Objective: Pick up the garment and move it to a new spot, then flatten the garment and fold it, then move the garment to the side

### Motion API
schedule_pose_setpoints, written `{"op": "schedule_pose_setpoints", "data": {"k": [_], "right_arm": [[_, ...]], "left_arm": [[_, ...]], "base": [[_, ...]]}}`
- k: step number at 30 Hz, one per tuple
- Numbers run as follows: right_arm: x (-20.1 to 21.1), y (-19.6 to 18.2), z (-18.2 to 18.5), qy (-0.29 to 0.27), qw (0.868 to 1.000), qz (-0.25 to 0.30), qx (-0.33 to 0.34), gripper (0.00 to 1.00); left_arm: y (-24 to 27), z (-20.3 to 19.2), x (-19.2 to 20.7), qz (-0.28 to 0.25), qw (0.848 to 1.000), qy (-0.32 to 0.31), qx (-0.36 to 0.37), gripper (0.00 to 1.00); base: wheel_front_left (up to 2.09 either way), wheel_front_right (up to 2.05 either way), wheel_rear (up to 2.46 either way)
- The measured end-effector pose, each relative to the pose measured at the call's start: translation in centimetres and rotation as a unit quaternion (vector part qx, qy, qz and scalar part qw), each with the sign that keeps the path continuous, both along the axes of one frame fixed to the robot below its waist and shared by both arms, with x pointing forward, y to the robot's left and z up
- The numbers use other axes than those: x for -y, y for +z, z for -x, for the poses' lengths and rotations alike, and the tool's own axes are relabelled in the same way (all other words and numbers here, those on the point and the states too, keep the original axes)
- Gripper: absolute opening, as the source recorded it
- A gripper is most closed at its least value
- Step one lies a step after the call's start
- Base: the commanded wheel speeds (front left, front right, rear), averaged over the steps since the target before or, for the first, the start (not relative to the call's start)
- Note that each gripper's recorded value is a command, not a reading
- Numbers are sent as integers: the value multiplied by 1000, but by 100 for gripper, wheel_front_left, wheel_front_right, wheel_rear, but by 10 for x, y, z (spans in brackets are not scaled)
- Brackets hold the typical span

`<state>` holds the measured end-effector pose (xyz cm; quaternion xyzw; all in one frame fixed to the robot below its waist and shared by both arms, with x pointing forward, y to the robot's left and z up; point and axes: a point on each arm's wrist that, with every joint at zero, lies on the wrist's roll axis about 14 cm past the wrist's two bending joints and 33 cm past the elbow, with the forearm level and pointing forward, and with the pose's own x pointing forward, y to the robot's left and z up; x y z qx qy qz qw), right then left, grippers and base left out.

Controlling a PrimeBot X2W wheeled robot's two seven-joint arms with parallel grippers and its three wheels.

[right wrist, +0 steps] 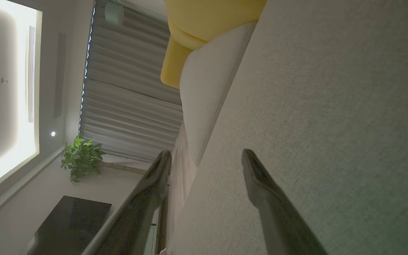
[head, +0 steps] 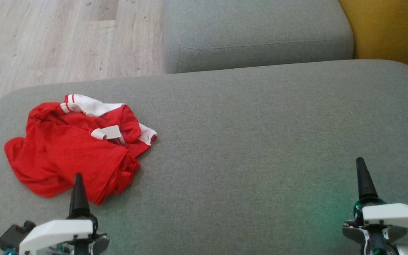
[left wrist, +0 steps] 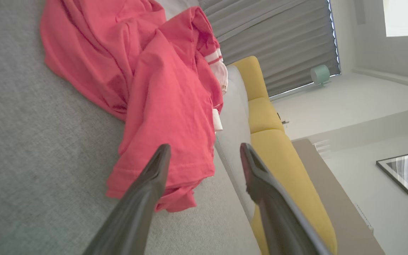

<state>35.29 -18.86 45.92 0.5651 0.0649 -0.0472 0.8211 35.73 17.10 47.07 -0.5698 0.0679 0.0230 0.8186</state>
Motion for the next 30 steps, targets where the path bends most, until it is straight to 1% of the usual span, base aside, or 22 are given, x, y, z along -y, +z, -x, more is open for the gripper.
{"op": "schedule_pose_setpoints", "data": {"k": [13,23,30], "right_arm": [[-7,9,0,19,996,89,17,100],[-14,11,4,35,988,151,24,100],[-18,14,6,43,980,192,33,100]], "left_arm": [[10,1,7,-84,996,-10,18,100],[9,7,9,-140,990,-16,21,100],[14,7,12,-184,982,-17,31,100]], "base": [[0,0,0],[0,0,0],[0,0,0]]}}
